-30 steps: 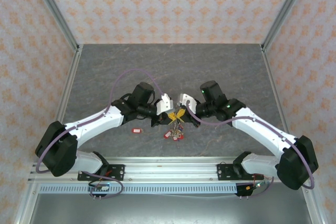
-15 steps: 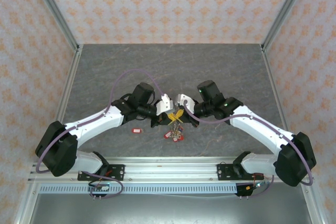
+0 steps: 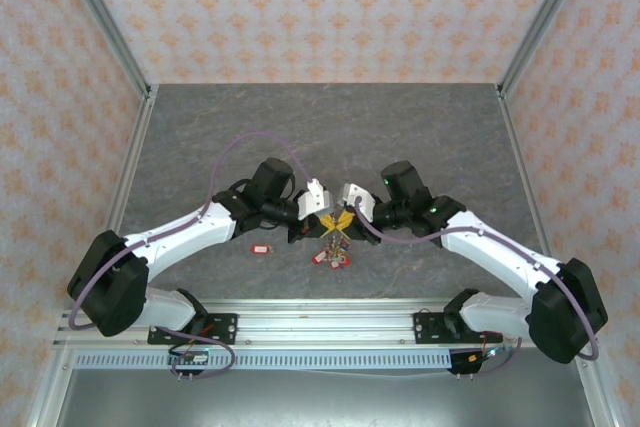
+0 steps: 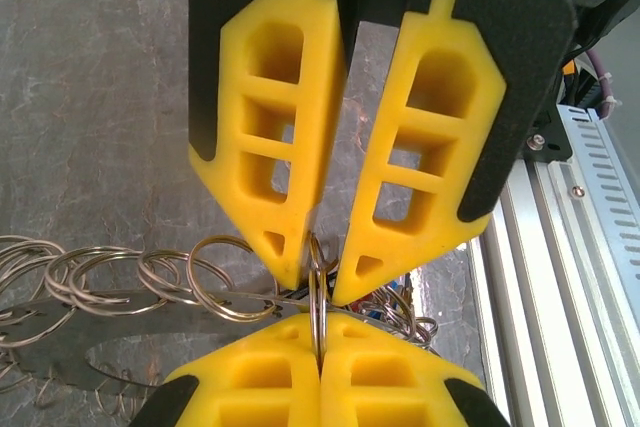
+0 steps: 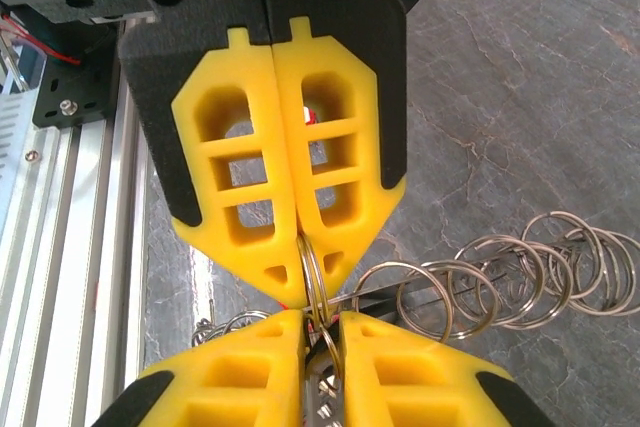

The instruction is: Put the keys on the keyring

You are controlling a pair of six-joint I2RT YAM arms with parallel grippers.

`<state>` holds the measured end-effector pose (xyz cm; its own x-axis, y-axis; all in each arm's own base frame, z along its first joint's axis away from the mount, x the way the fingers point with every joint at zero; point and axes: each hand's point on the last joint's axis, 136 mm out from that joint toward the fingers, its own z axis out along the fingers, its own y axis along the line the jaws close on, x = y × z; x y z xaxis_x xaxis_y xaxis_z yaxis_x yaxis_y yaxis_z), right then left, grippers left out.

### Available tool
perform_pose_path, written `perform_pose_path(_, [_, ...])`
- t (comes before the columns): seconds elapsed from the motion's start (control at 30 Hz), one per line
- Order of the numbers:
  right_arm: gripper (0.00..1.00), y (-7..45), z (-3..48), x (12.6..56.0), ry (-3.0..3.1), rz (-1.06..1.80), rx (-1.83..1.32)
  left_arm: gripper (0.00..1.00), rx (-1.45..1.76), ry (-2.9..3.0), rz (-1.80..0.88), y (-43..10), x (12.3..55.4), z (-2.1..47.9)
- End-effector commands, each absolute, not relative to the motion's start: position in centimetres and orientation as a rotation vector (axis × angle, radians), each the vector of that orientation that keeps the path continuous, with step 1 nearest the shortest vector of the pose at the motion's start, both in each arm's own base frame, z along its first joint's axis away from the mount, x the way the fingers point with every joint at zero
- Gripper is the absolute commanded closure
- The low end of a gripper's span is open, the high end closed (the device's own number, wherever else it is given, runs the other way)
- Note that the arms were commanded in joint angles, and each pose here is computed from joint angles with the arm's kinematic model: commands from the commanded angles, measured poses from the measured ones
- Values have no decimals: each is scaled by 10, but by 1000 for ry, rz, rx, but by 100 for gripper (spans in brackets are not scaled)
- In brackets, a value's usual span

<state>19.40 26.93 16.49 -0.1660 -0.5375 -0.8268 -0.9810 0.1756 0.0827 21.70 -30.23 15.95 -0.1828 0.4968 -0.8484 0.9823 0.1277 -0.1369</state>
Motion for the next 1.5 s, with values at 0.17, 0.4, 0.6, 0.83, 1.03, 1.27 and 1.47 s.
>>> perform_pose_path(0.17, [94,273,183,199,1715,903,-1345,100,1436,1631,-1003,-313,215,186])
perform_pose_path(0.4, [100,274,192,200,1705,902,-1347,92,1459,1668,-961,-308,216,179])
perform_pose_path(0.6, [100,272,192,197,1736,871,-1413,86,1481,1691,-912,-307,218,176])
perform_pose_path(0.83, [100,272,195,200,1747,840,-1438,86,1505,1693,-898,-308,218,176])
perform_pose_path(1.03, [100,275,200,200,1735,826,-1457,96,1513,1692,-905,-309,216,176])
perform_pose_path(1.27, [95,270,195,202,1765,760,-1464,100,1499,1680,-914,-310,215,177])
perform_pose_path(1.47, [87,264,177,203,1806,746,-1433,100,1458,1635,-949,-313,214,186])
